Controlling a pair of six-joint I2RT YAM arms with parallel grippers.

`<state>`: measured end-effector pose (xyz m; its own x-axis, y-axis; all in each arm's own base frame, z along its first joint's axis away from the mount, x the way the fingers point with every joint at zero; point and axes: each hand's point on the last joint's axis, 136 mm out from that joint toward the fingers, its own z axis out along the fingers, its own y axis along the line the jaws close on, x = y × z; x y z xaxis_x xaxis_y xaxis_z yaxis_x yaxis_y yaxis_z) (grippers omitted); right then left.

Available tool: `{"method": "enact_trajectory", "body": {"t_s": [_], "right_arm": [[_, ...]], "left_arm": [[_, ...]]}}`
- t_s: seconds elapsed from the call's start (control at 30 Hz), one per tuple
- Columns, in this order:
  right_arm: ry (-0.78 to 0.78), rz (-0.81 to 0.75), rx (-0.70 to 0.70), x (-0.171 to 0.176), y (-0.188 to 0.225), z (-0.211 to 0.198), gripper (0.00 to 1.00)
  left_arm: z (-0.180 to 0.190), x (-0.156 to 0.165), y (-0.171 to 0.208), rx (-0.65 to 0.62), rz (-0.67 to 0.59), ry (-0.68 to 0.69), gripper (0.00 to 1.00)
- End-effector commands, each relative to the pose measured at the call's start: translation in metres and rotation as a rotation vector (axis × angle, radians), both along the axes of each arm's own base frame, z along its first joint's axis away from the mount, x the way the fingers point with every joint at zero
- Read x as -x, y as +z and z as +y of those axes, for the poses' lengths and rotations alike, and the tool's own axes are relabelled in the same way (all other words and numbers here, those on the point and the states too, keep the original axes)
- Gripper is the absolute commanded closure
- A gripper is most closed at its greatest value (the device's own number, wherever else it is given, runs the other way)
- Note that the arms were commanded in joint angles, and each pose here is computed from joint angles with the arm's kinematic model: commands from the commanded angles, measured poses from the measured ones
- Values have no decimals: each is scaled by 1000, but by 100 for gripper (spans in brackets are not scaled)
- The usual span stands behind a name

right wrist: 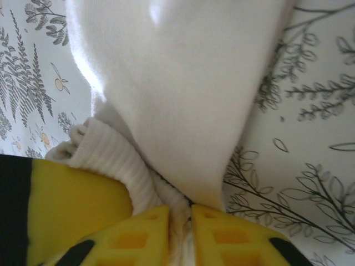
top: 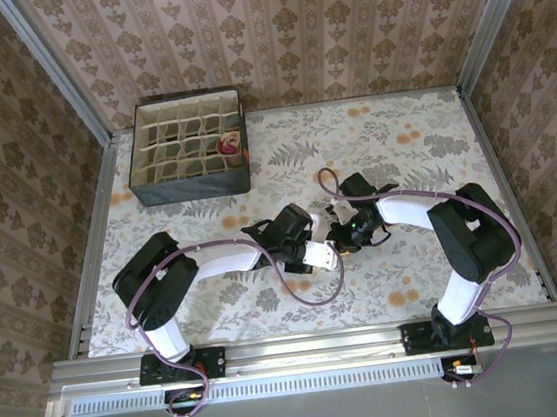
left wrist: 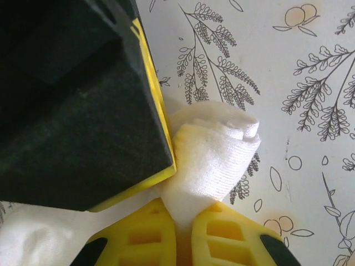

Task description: Roll the socks

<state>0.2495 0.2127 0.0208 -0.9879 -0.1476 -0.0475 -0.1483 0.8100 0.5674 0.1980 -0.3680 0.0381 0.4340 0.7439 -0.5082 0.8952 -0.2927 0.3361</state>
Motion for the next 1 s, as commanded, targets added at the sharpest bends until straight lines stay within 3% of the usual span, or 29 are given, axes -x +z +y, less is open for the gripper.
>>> {"method": "enact_trajectory", "body": {"t_s": [0.0, 0.4, 0.53, 0.73, 0.97], "right_arm": [[1, 104, 36, 22, -15, -9, 78], [-94, 190, 199, 37, -54, -36, 86], [-142, 48, 108, 18, -29, -26, 82], [-258, -336, 25, -24, 57, -36, 80], [-208, -245, -48, -38, 39, -15, 85]], "left_arm": [[32, 25, -33, -146, 205, 45, 100], [33, 15, -12, -124, 458, 244, 100], [33, 14, -14, -133, 558, 292, 100], [33, 17, -24, -148, 632, 309, 100], [29, 22, -21, -97, 564, 229, 100]]}}
